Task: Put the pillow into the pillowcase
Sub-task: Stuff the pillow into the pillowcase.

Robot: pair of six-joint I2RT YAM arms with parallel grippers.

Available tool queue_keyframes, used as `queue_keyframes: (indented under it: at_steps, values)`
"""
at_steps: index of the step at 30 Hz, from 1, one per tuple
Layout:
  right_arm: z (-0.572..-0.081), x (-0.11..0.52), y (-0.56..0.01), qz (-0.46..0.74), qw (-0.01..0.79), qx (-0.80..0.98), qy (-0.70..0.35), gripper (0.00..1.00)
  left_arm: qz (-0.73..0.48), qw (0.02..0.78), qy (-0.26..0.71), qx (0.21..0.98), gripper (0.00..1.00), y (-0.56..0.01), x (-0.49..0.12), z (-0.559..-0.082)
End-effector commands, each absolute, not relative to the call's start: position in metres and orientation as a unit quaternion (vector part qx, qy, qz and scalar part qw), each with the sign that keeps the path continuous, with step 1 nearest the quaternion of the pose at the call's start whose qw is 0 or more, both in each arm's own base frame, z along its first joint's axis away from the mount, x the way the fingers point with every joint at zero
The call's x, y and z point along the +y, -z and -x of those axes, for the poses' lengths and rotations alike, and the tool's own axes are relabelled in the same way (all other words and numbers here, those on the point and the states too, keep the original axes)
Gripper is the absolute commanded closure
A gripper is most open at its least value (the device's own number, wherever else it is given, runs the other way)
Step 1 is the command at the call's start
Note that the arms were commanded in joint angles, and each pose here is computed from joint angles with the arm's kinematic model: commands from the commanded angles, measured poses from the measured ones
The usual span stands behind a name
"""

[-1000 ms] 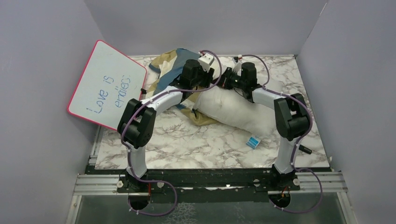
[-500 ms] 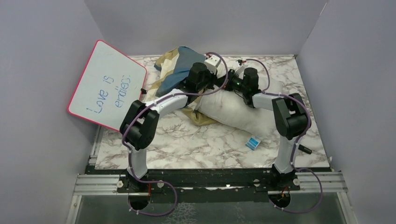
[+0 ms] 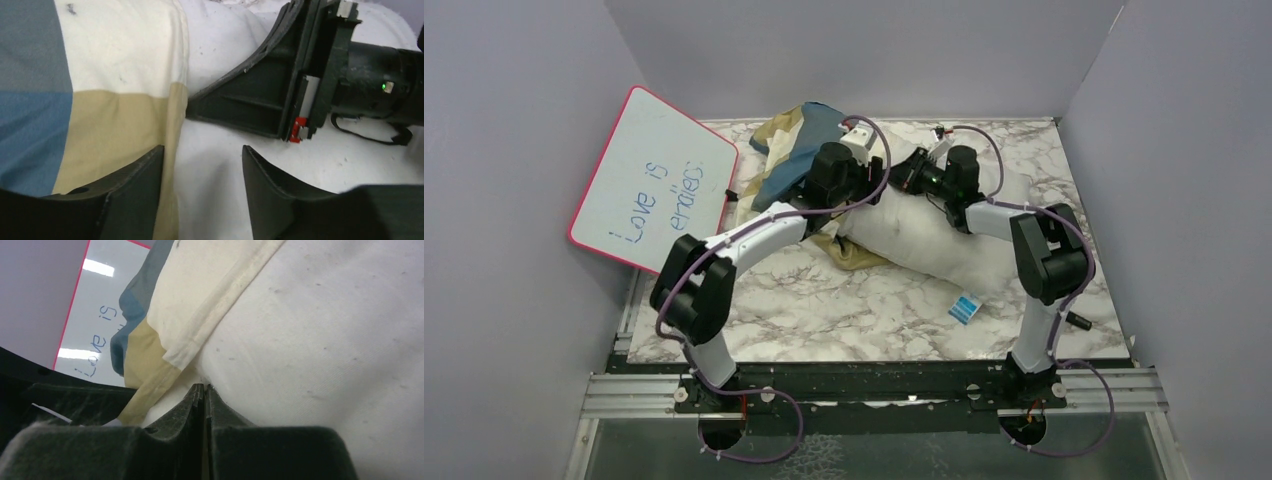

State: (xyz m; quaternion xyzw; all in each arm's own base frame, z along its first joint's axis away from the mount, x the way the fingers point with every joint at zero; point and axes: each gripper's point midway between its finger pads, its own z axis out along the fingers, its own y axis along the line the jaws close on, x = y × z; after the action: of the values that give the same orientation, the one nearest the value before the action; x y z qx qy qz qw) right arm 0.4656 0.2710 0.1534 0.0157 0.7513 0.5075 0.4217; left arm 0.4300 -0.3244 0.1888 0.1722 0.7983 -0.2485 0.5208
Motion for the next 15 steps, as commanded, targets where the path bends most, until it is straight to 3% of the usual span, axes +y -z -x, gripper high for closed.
queue_keyframes:
  at_steps: [1, 6, 15]
  values:
    - [-0.452, 0.259, -0.133, -0.01, 0.406, 0.796, -0.449, 0.86, -0.161, 0.505, 0.236, 0.815, 0.38, -0.205, -0.296, -0.393]
    - [-0.441, 0.257, -0.153, 0.031, 0.411, 0.799, -0.437, 0.77, -0.109, 0.492, 0.216, 0.836, 0.35, -0.19, -0.254, -0.359]
    - [-0.425, 0.251, -0.188, 0.129, 0.43, 0.799, -0.399, 0.62, -0.044, 0.447, 0.272, 0.851, 0.33, -0.132, -0.226, -0.31]
